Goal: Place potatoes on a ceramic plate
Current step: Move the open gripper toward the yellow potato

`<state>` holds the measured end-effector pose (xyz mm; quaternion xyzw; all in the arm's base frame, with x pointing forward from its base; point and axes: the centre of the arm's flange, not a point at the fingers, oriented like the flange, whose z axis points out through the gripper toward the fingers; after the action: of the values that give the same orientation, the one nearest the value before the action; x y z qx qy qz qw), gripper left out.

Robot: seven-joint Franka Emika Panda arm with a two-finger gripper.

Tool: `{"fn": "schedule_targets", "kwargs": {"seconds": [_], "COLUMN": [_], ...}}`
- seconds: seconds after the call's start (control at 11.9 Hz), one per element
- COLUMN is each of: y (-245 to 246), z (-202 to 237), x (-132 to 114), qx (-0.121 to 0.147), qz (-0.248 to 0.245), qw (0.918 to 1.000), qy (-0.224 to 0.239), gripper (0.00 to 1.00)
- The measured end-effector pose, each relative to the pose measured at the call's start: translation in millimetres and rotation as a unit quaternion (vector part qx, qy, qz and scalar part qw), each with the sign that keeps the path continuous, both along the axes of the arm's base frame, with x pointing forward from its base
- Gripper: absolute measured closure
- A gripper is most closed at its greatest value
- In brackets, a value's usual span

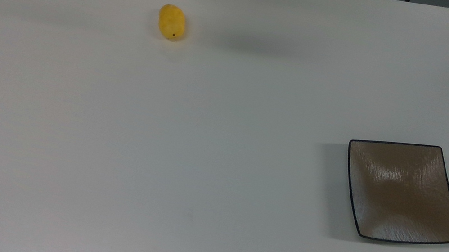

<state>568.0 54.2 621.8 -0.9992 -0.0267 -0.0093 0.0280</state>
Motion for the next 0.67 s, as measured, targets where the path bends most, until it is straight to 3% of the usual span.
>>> {"fn": "schedule_targets", "kwargs": {"seconds": [0.67], "y": [12], "z": [5], "x": [-3], "qx": [0.000], "qz": [0.013], "qw": [0.9999], "qy": [-0.005], "gripper": [0.00]}}
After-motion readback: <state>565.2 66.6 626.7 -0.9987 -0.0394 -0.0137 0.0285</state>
